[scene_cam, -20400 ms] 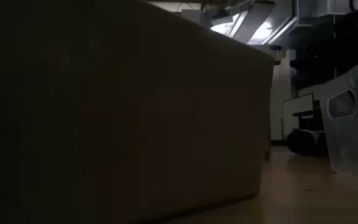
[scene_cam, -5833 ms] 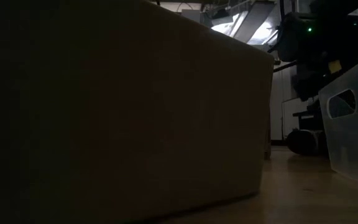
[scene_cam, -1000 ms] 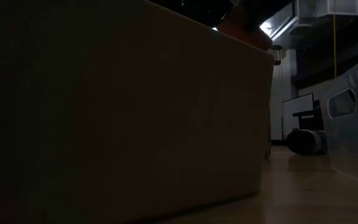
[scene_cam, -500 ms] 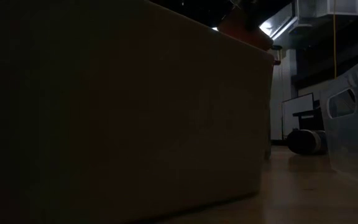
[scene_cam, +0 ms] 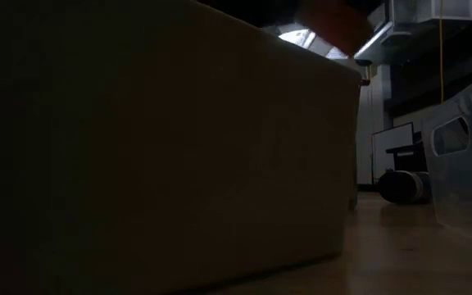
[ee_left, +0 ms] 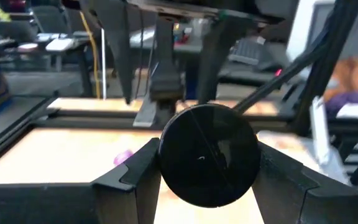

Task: Sort spices by type
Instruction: Put the bottom black seasoning bottle into the right transparent bin

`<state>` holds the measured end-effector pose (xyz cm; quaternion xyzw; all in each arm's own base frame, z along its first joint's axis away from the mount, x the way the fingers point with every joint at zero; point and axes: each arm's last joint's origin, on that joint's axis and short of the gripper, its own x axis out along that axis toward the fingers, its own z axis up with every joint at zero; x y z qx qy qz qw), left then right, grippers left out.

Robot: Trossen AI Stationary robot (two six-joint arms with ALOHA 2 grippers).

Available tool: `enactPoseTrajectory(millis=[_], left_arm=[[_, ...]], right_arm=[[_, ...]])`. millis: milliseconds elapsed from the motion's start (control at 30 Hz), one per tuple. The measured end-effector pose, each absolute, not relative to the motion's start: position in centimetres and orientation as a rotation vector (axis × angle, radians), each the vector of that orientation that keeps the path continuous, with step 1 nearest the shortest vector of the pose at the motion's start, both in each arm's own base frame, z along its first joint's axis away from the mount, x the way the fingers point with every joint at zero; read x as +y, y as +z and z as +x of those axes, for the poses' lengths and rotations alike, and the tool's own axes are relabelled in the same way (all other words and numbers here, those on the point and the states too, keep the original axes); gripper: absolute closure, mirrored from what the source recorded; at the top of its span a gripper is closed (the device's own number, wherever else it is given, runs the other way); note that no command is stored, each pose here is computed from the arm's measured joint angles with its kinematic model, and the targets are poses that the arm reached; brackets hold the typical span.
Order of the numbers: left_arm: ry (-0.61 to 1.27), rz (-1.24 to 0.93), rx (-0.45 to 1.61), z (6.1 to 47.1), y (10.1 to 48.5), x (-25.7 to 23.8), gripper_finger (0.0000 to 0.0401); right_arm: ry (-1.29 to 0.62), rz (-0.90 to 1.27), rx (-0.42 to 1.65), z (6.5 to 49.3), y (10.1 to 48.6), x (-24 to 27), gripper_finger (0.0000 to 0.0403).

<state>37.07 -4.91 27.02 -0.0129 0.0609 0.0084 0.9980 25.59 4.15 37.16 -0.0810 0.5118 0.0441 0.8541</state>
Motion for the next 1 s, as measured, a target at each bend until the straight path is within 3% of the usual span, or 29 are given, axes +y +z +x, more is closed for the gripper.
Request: enactPoseTrajectory(millis=[367, 733, 1000], left_arm=[[-0.136, 0.006, 0.031, 41.5, 29.6, -7.7, 0.0213], [-0.232, -0.098, 0.303, 47.5, 29.5, -11.2, 0.0213], [-0.230, -0.195, 0.470, 49.6, 25.9, -13.7, 0.0213]], right_arm=[[0.058, -0.144, 0.832, 19.6, 43.6, 3.0, 0.0109], [-0.091, -0.173, 0.677, 13.4, 46.0, 1.5, 0.0109], [-0.124, -0.125, 0.761, 12.1, 45.4, 1.3, 0.0109]])
